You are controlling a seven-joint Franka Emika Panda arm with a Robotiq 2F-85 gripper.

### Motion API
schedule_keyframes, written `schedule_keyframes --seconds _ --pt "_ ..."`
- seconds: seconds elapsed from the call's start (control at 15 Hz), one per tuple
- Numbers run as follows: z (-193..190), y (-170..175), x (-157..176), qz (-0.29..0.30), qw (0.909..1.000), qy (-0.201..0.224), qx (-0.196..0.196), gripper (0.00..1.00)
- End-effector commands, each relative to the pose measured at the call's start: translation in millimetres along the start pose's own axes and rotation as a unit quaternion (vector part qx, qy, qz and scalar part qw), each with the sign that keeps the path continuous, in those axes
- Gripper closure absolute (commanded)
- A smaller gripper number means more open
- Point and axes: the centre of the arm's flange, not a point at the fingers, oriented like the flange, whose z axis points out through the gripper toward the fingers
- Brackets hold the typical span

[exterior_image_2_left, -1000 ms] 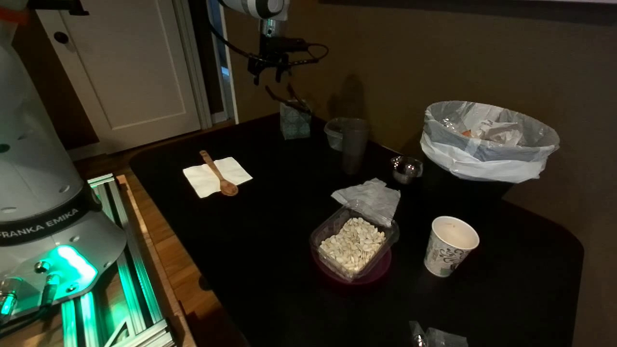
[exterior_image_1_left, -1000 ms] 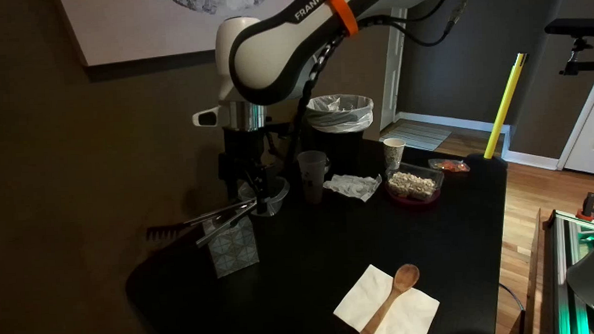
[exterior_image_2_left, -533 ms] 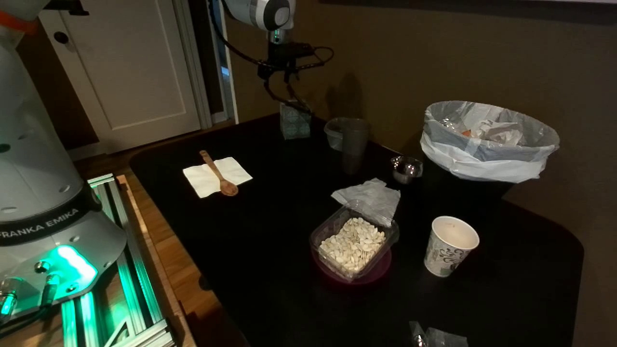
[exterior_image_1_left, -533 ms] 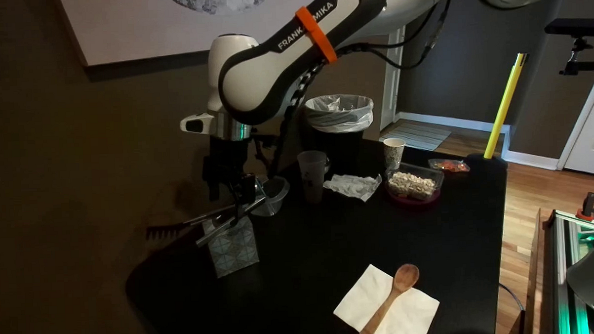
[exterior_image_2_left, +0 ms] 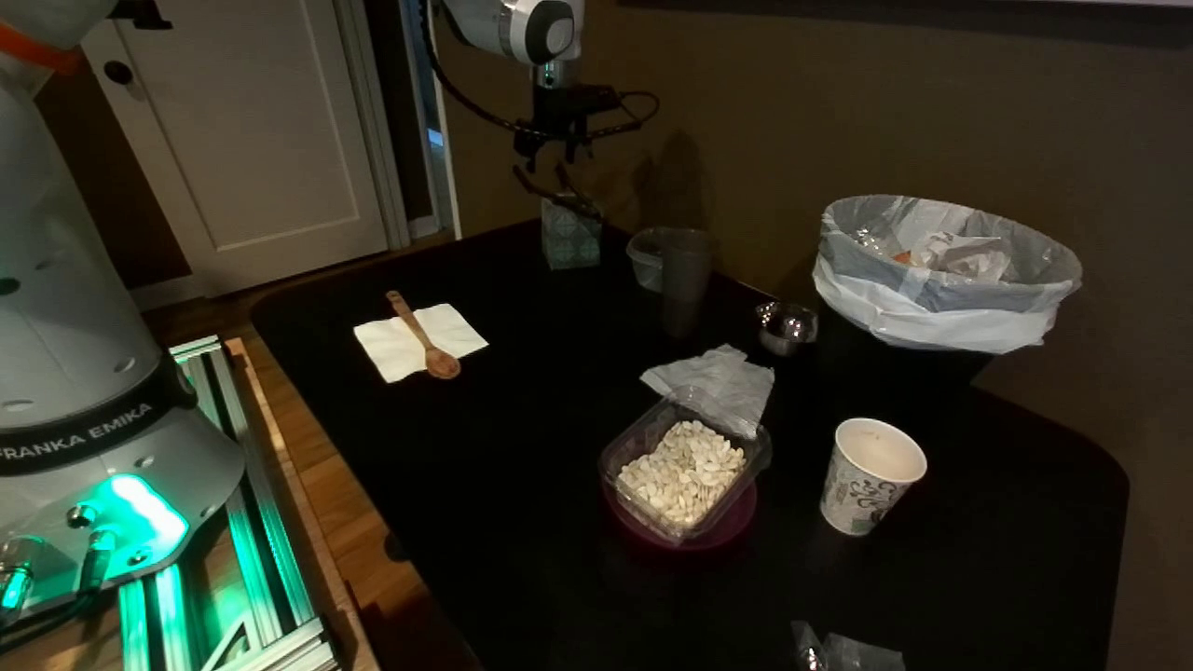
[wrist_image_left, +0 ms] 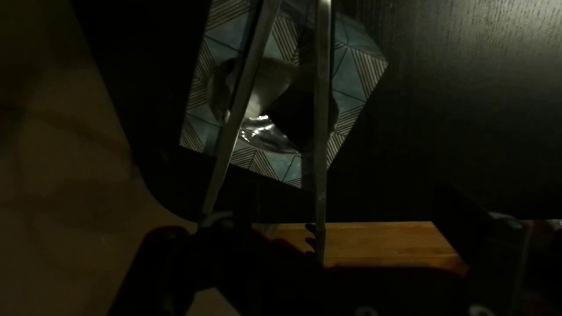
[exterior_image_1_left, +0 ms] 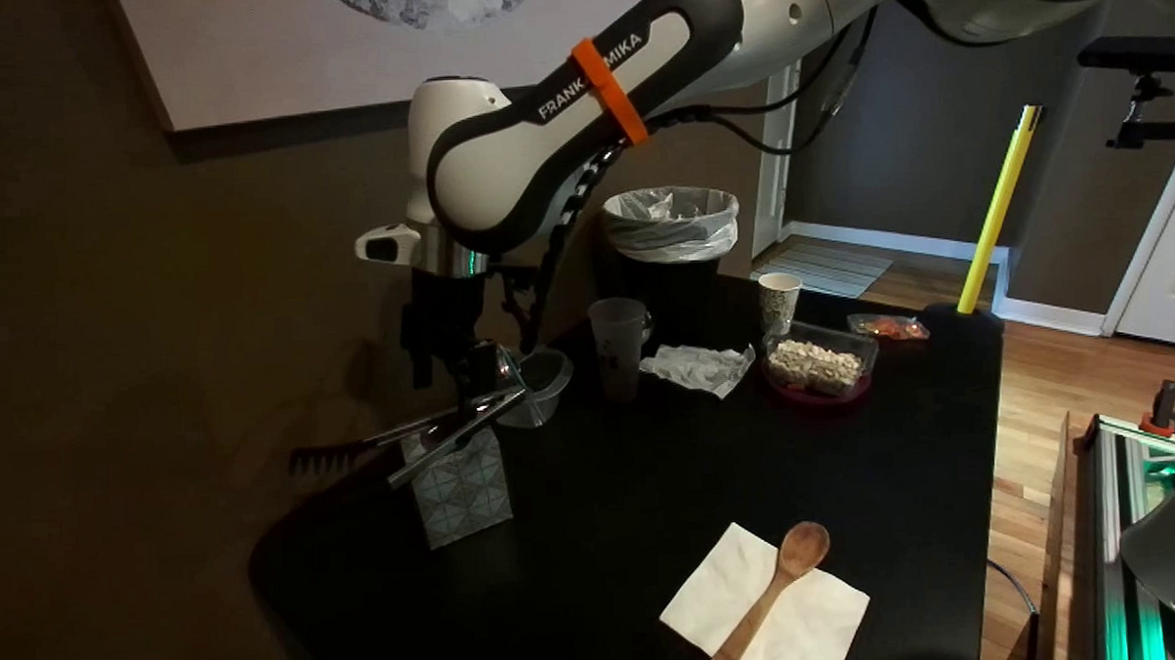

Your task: Put the silver item on the bowl

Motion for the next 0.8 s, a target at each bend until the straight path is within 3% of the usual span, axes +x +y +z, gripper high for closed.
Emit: schedule_keyframes --seconds 0.0,0.73 --pt "19 17 -2 0.003 1.0000 -0.007 -0.003 0.00" --pt "42 38 -21 -0.004 0.9987 -0.048 -0.019 0.00"
